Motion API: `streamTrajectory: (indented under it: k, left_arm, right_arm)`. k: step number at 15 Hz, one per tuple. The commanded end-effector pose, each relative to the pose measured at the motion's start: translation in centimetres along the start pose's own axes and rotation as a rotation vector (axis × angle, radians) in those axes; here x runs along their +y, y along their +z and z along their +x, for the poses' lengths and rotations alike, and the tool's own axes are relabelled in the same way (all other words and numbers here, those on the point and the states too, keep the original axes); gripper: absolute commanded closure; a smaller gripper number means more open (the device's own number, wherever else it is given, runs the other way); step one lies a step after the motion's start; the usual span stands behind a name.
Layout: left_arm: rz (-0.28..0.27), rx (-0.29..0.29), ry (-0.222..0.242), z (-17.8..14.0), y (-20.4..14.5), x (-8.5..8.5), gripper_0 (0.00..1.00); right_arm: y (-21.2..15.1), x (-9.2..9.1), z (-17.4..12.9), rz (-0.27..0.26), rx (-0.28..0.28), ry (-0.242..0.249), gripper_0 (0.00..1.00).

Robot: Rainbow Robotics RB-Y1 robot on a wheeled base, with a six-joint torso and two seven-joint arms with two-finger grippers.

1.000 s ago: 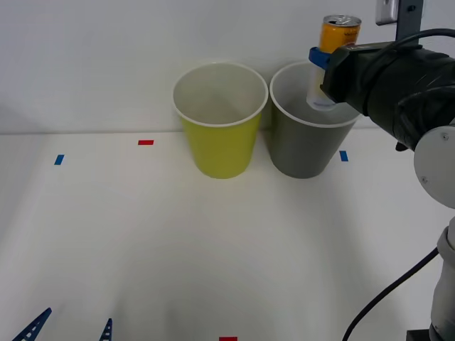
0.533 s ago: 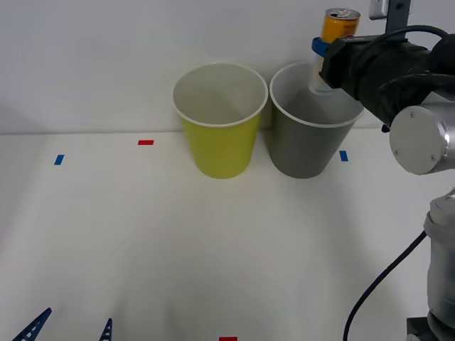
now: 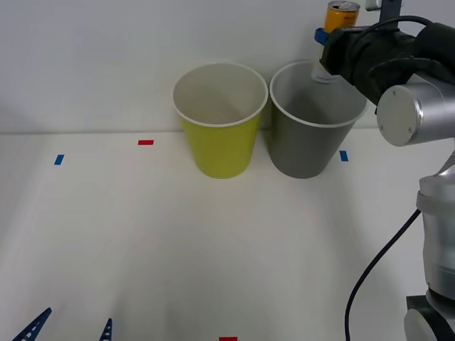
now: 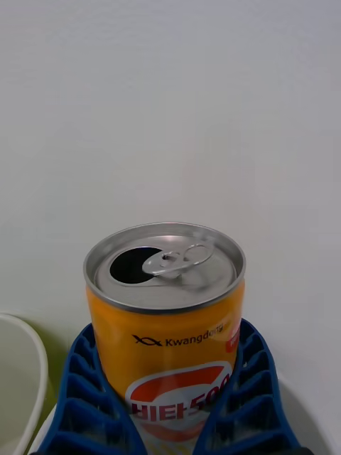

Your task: Put cans in the gray bin and PET bottles in the light green bin.

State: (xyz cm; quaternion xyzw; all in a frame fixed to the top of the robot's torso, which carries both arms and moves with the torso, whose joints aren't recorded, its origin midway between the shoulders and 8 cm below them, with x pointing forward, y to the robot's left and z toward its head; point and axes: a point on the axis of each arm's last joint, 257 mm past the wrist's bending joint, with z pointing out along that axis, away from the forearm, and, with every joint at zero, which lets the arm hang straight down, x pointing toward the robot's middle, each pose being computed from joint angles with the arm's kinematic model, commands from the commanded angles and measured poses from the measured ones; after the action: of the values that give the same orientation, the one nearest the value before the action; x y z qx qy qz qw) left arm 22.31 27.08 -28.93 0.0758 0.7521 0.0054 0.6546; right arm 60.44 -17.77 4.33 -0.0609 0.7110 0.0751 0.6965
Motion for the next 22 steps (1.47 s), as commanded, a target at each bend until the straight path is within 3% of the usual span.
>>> streamTrajectory:
  k: [1,6,7,8,12,14,18,22]
  left_arm:
    - [0.0,0.0,0.0,0.0,0.0,0.0,0.0]
    - [0.0,0.0,0.0,0.0,0.0,0.0,0.0]
    - [0.0,0.0,0.0,0.0,0.0,0.0,0.0]
    - [0.0,0.0,0.0,0.0,0.0,0.0,0.0]
    - [0.0,0.0,0.0,0.0,0.0,0.0,0.0]
    - [0.0,0.0,0.0,0.0,0.0,0.0,0.0]
    - [0.0,0.0,0.0,0.0,0.0,0.0,0.0]
    - [0.0,0.0,0.0,0.0,0.0,0.0,0.0]
  right_arm:
    - [0.0,0.0,-0.1,0.0,-0.003,0.001,0.94]
    - [0.0,-0.1,-0.1,0.003,-0.004,-0.009,0.94]
    - [0.0,-0.1,-0.1,0.003,-0.004,-0.009,0.44]
    - [0.0,-0.1,-0.2,0.004,-0.005,-0.011,0.0]
    - [-0.6,0.6,0.5,-0.007,0.019,-0.026,0.0]
    - [-3.3,1.5,1.4,-0.021,0.054,-0.045,0.0]
    - [-9.4,3.7,4.0,-0.06,0.046,-0.048,0.0]
    - [-15.4,4.1,8.1,-0.061,0.104,0.004,0.0]
